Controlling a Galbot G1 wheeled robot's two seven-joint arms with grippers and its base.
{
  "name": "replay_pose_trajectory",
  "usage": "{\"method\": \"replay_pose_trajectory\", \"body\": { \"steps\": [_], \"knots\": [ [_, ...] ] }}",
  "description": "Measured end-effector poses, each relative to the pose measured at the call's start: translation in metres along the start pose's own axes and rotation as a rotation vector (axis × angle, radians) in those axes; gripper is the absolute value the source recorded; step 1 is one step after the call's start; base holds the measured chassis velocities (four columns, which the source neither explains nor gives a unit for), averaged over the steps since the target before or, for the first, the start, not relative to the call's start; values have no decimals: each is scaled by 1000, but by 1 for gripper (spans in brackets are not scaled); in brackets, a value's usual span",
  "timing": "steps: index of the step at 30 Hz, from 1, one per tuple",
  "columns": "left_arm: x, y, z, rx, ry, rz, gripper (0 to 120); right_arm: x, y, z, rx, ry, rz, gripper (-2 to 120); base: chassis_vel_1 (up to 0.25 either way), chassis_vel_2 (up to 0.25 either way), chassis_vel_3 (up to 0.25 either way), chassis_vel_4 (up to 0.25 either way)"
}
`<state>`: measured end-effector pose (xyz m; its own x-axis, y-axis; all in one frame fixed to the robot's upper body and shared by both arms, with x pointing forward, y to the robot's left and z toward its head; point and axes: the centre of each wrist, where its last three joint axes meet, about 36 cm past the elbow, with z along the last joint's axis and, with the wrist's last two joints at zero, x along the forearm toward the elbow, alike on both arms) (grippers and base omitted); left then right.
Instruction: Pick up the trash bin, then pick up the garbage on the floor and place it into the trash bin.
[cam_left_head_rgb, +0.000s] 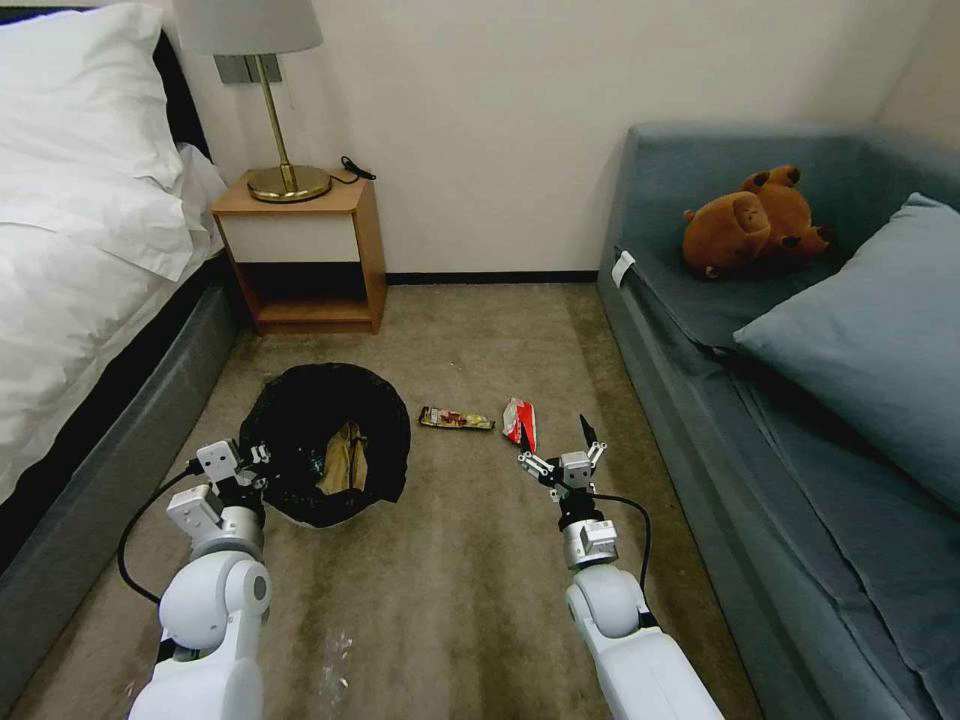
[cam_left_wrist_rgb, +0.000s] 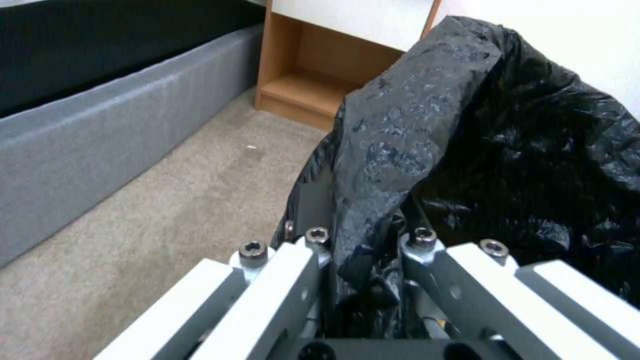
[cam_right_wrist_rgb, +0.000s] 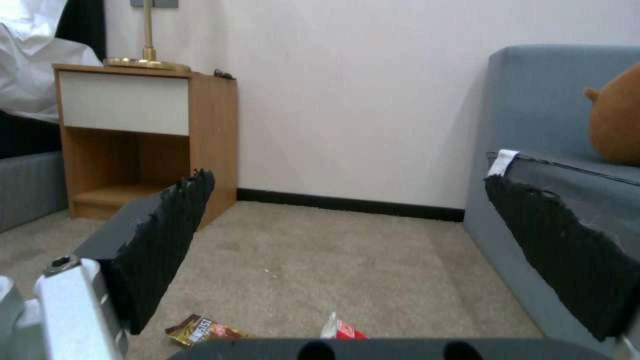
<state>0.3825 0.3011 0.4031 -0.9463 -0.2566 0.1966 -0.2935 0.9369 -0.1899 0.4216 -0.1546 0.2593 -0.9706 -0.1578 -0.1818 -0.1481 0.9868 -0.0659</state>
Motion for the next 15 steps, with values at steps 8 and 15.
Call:
{"method": "replay_pose_trajectory", "body": {
  "steps": [8,15],
  "knots": [
    [0,-1,1,0,1,2,4,0,-1,0,3,-1,-1,100,-121,115,107,-122],
    [-1,0,3,0,3,0,4,-1,-1,1,5,-1,-4,100,-108,107,123,-104]
  ]
}}
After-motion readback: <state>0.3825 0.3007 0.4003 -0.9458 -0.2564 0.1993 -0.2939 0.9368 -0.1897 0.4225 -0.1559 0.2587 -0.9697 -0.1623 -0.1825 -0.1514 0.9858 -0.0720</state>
